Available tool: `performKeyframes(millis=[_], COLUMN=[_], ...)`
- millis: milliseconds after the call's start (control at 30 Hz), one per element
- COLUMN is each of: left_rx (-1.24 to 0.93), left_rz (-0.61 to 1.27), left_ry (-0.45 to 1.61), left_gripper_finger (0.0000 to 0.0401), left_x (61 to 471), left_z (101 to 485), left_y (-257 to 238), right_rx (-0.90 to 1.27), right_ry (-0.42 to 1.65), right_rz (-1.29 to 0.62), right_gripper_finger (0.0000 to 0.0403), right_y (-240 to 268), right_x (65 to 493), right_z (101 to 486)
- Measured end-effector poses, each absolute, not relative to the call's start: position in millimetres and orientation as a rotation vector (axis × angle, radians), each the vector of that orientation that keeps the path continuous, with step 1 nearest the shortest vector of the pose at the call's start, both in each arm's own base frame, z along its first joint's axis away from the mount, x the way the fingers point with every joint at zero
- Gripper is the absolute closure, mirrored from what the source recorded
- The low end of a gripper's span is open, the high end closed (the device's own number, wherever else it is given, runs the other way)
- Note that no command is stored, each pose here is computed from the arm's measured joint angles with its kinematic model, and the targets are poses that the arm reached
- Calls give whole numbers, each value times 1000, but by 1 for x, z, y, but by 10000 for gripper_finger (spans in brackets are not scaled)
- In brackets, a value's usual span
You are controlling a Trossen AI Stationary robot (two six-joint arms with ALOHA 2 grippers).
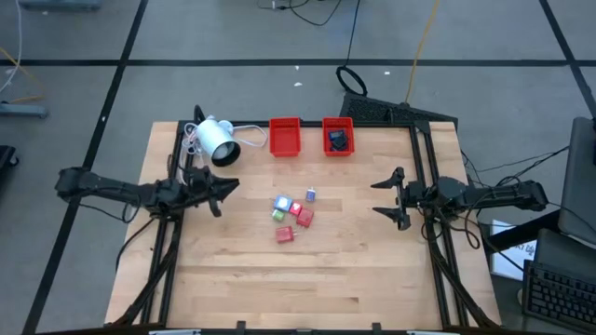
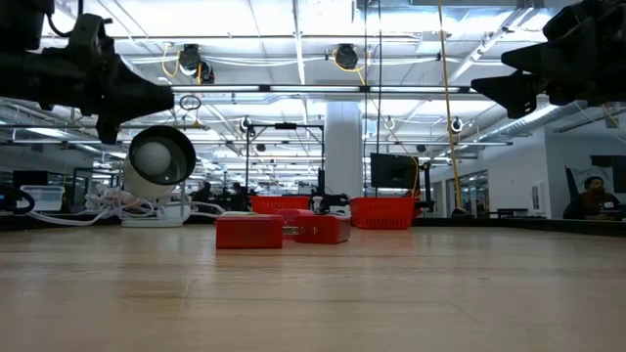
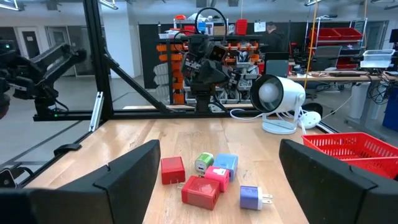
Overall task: Pick & Place Office items
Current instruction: Put the violet charger adapter into the left red bin
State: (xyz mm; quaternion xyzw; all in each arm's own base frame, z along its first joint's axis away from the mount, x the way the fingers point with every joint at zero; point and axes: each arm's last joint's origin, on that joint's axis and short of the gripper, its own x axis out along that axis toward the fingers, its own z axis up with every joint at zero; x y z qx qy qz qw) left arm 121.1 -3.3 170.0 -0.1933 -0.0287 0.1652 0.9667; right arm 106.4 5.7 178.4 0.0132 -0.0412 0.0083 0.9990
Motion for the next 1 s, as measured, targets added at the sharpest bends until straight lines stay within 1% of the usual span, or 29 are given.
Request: performKeyframes(millis=[100,233,333,467,567,633,700,800,1000], left_rx=[-460,-522,-502,-456,-318,-221,-177,-171,-258], left_rz=[332,331,329,344,322,276,237,225,313], left_ry=[-66,-65,-1,73,153,235,311,347,349], left_gripper_finger=[297,216,160,113,95,89,87,87,86], left_x=[128,140,154,185,211,228,241,261,300], left_z=[168,167,168,178,185,187,187,188,191], left_y=[-4,-6,-8,-13,-17,-21,-24,-26,-17], right_rx=[26,26,26,26,26,26,26,26,26], right_ry=[-83,-82,-83,-82,-82,-83,-82,-82,-82], right_rz=[17,16,16,17,16,17,17,17,17], right_gripper_finger=[83,83,83,83,83,83,83,83,83], right_y=[6,6,6,6,6,6,6,6,6], right_x=[106,106,106,106,106,106,106,106,106], right_z=[178,178,178,178,178,178,178,178,178])
